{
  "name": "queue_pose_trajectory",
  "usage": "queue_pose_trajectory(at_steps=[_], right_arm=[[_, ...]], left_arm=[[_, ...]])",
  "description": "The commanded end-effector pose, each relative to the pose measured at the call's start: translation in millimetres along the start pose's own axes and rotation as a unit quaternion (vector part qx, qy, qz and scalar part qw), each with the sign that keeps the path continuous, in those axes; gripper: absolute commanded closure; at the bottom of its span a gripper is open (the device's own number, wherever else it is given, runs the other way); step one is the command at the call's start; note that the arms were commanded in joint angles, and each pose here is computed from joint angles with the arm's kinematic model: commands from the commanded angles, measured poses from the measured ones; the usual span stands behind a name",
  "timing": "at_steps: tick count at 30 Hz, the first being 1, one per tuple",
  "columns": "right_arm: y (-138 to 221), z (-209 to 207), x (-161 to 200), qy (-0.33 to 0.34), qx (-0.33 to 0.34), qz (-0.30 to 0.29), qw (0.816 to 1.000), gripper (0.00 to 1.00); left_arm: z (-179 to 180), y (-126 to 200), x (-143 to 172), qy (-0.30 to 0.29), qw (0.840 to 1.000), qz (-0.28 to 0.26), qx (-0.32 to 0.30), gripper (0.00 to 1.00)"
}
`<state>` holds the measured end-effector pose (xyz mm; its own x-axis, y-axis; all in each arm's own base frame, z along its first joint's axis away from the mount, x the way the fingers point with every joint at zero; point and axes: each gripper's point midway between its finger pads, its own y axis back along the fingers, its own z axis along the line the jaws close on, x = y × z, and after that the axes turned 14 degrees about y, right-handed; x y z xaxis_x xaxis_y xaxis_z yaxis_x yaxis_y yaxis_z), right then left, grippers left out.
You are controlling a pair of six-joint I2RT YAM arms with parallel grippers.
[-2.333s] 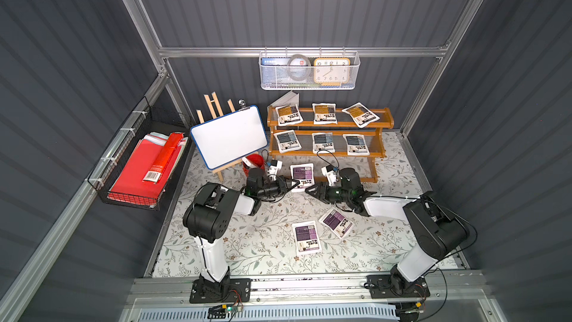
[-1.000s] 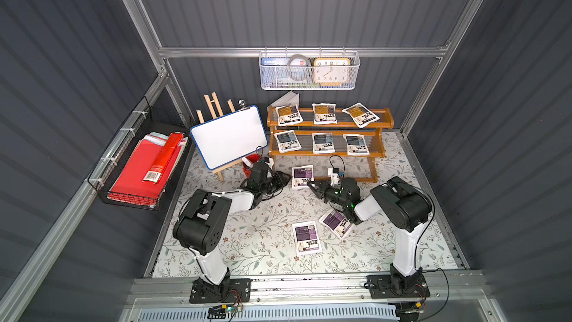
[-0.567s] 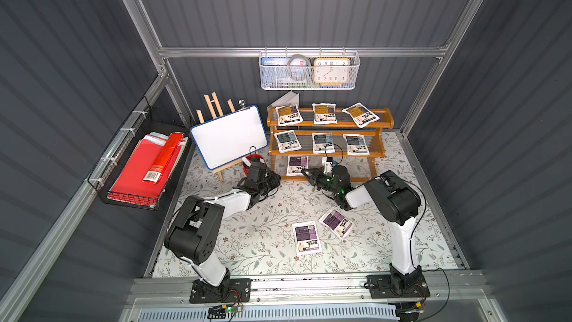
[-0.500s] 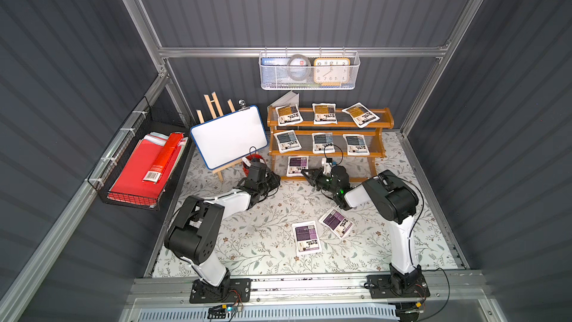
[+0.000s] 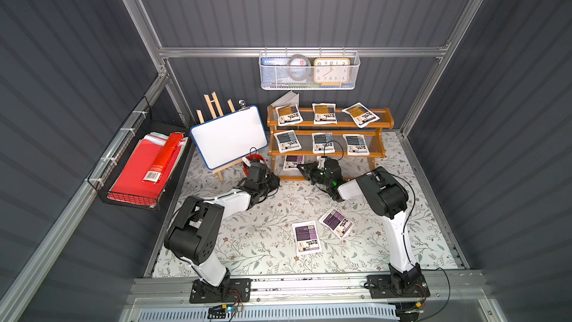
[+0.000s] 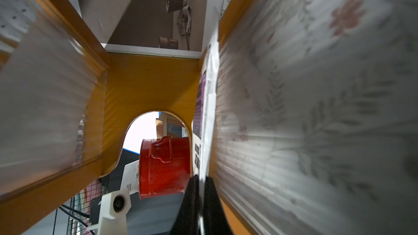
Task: Place the bagged coffee beans on the shelf by color
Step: Place the bagged coffee beans on the shelf.
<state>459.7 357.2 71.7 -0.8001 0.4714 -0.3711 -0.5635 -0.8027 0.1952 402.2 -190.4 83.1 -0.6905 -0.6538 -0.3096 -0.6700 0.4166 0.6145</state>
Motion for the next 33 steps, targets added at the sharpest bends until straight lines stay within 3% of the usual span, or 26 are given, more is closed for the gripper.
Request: queue_pose_trajectory(at_steps=[1,4,7,15,21,25,30,33], right_arm=[[-10,-11,21,-0.009,0.017,0.035,0.999,0.74],[-6,-14,23,-0.014,0.033,0.033,0.999,0.54],[6,-16,23,-0.016,0.055,0.026,0.998,0.46],[51,-32,35,-0.008,0.147,0.035,0.989,0.42],[94,-24,54,0.091,0.193,0.099,0.972,0.42],[128,-10,80,0.194,0.201,0.181,0.943,0.44],[175,15,136,0.322,0.201,0.285,0.880,0.45],[198,27,170,0.355,0.185,0.335,0.853,0.47]], left_arm=[[-4,5,-3,-0.011,1.000,-0.002,0.001,0.68],[-5,4,-2,-0.012,1.000,0.000,0.003,0.67],[-6,3,-2,-0.016,1.000,0.004,0.005,0.67],[-9,-2,2,-0.024,1.000,0.017,0.008,0.65],[-11,-1,12,-0.068,0.996,0.052,0.009,0.60],[-2,2,41,-0.103,0.987,0.123,0.008,0.57],[13,8,85,-0.131,0.971,0.201,0.003,0.56],[15,8,111,-0.158,0.960,0.231,-0.009,0.55]])
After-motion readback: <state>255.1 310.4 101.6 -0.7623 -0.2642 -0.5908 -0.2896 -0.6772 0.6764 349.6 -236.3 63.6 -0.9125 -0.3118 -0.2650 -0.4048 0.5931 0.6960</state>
